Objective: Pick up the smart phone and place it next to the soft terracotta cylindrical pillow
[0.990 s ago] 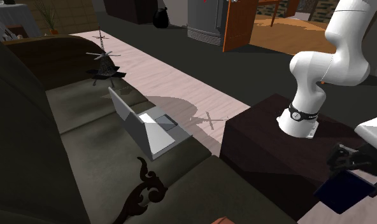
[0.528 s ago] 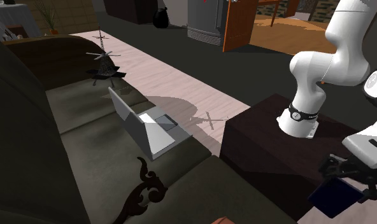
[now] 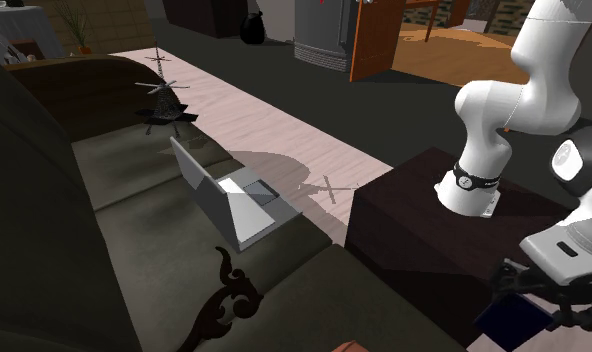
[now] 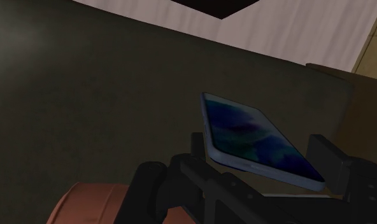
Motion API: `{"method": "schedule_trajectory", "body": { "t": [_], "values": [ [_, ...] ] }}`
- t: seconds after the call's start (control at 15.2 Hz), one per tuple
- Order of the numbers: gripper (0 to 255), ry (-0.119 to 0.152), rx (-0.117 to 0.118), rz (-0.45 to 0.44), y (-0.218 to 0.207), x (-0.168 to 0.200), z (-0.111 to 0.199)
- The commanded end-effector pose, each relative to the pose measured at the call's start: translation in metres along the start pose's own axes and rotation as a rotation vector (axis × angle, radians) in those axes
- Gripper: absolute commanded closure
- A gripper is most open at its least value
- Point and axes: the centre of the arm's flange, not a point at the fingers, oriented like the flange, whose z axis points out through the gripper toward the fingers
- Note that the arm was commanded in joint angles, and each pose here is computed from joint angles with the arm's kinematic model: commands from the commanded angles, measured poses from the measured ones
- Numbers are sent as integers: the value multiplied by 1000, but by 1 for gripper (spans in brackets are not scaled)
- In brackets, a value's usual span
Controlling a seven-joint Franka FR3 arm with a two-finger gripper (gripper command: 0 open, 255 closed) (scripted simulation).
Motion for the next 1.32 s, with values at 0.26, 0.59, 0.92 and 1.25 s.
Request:
{"method": "schedule_trajectory", "body": {
  "t": [0.26, 0.59, 0.92, 1.25],
  "values": [
    [255, 1, 0, 0, -1, 0, 31],
    [255, 1, 0, 0, -1, 0, 57],
    [255, 1, 0, 0, -1, 0, 83],
    [255, 1, 0, 0, -2, 1, 110]
  ]
}}
